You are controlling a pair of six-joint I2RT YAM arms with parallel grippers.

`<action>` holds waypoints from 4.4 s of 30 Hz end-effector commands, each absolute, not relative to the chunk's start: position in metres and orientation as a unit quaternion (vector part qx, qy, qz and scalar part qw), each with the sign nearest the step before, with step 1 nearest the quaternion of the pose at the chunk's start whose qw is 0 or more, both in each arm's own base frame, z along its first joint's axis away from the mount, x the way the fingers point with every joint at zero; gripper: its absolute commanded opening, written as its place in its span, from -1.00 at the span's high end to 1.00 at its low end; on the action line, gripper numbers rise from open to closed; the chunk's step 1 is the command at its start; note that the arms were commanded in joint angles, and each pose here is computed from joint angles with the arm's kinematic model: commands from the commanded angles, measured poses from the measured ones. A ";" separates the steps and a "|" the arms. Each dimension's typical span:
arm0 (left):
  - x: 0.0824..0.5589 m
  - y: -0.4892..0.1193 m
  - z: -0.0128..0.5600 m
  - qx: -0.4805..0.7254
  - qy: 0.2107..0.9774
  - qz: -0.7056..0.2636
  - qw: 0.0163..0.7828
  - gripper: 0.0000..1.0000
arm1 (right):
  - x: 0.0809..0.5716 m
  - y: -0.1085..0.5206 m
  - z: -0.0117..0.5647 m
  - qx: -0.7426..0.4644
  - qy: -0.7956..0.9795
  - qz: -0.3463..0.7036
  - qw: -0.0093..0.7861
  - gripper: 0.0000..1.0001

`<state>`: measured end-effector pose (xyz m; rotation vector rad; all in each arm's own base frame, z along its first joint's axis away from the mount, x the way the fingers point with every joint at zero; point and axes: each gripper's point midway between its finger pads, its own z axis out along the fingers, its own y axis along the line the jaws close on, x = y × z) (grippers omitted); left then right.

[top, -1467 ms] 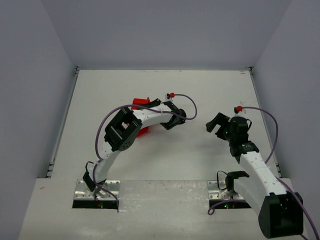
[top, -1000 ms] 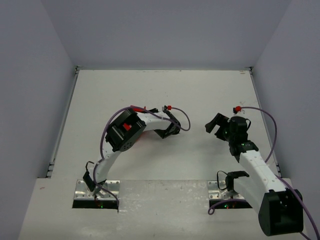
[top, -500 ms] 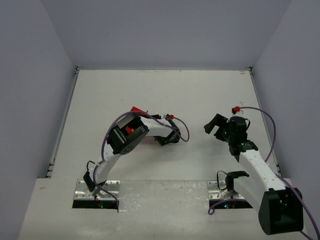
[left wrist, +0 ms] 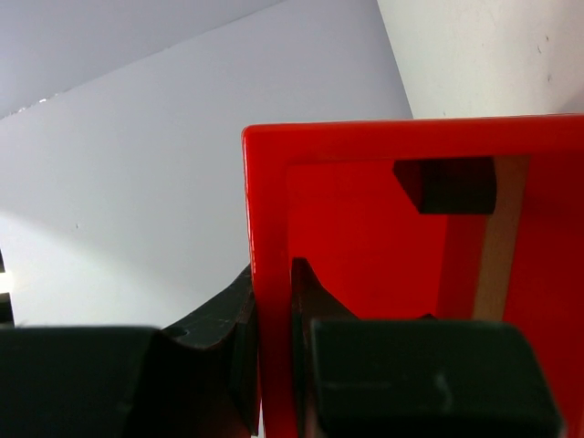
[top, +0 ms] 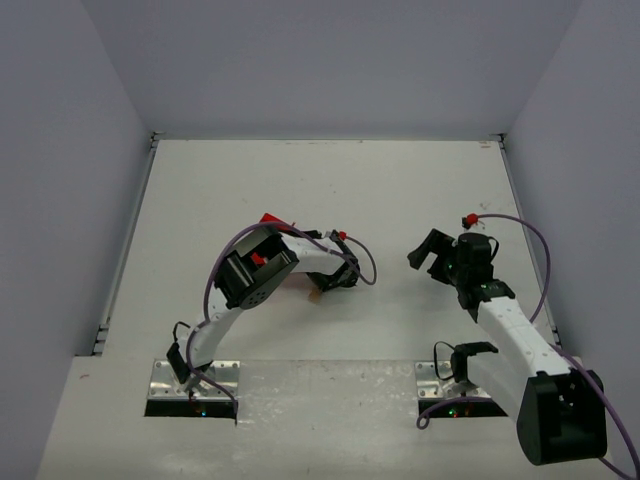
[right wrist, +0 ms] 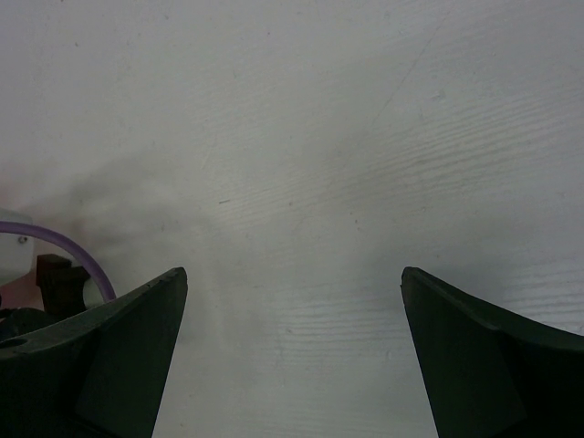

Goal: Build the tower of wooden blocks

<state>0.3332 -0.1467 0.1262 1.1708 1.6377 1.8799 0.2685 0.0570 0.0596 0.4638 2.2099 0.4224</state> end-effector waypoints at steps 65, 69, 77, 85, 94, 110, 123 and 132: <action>0.457 0.031 0.196 -0.365 0.783 -0.050 0.501 1.00 | 0.282 0.055 0.078 0.182 0.873 0.162 0.423 -0.97; 0.454 0.070 0.164 -0.435 0.767 -0.039 0.470 0.97 | 0.284 0.058 0.078 0.163 0.875 0.168 0.424 -0.97; 0.452 0.103 0.108 -0.544 0.724 -0.025 0.423 0.77 | 0.289 0.080 0.081 0.115 0.873 0.217 0.421 -0.97; 0.456 0.111 0.064 -0.554 0.749 -0.003 0.362 0.45 | 0.293 0.120 0.084 -0.003 0.874 0.239 0.423 -0.97; 0.455 0.103 0.076 -0.521 0.765 -0.042 0.376 -0.31 | 0.282 0.185 0.088 -0.210 0.844 0.237 0.434 -0.97; 0.413 -0.012 0.189 -0.323 0.796 -0.164 0.485 -1.00 | 0.271 0.279 0.057 -0.473 0.762 0.198 0.395 -0.88; 0.403 -0.028 0.169 -0.278 0.814 -0.181 0.477 -1.00 | 0.280 0.279 0.019 -0.480 0.780 0.159 0.369 -0.60; 0.402 -0.033 0.165 -0.264 0.815 -0.190 0.479 -1.00 | 0.281 0.286 0.018 -0.501 0.765 0.160 0.373 0.14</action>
